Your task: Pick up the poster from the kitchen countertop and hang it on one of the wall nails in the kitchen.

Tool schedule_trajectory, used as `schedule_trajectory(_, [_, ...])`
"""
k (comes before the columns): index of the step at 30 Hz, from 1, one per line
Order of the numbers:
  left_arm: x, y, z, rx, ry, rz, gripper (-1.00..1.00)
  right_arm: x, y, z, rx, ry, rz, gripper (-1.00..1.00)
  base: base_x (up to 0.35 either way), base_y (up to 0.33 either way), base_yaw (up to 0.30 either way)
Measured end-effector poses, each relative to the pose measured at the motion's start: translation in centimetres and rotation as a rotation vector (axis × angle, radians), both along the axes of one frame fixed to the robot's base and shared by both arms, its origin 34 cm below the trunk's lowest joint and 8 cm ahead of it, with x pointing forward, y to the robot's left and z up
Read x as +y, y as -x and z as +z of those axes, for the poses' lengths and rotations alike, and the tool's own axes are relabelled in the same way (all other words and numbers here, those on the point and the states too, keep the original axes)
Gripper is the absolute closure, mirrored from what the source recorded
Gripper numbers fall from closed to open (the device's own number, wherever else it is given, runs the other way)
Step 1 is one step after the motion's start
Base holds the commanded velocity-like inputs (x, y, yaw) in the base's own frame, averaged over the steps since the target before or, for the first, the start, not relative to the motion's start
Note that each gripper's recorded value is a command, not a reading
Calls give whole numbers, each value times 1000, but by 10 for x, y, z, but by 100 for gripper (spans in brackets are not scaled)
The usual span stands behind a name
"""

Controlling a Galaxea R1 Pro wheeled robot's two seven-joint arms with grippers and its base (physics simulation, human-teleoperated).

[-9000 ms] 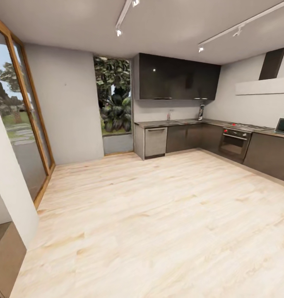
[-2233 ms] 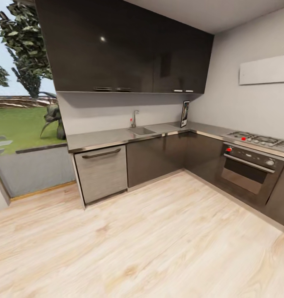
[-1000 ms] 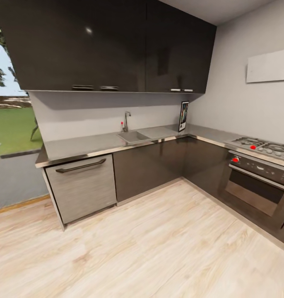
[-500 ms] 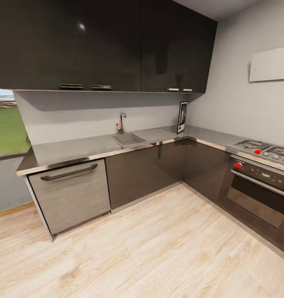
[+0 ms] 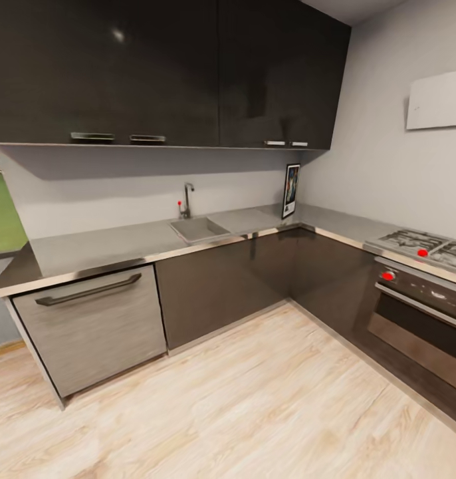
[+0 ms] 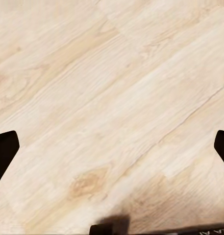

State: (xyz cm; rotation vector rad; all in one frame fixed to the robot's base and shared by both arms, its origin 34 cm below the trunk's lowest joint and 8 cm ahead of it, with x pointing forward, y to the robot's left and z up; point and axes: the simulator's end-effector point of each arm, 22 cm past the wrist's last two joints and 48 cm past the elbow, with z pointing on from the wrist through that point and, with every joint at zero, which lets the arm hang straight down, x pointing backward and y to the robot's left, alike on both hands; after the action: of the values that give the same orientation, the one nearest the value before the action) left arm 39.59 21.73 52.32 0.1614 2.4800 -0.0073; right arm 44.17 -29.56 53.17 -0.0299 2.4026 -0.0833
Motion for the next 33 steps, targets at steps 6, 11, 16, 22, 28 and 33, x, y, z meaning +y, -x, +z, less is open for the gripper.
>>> schedule_trajectory(6, [0,0,0,0,0,0,-100,0,0,0,0,0,1,-100,316,-147,0])
schedule_trajectory(11, [0,1,0,1,0,0,-100,0,0,0,0,0,1,-100,318,-122,0])
schedule_trajectory(16, [0,0,0,1,0,0,-100,1,0,0,0,0,1,-100,323,-92,0])
schedule_trajectory(22, [0,0,0,1,0,0,-100,0,0,0,0,0,1,-100,324,-85,0])
schedule_trajectory(28, [0,0,0,1,0,0,-100,1,0,0,0,0,1,-100,324,-79,0])
schedule_trajectory(33, [0,0,0,1,0,0,-100,0,0,0,0,-1,0,-100,323,-72,0])
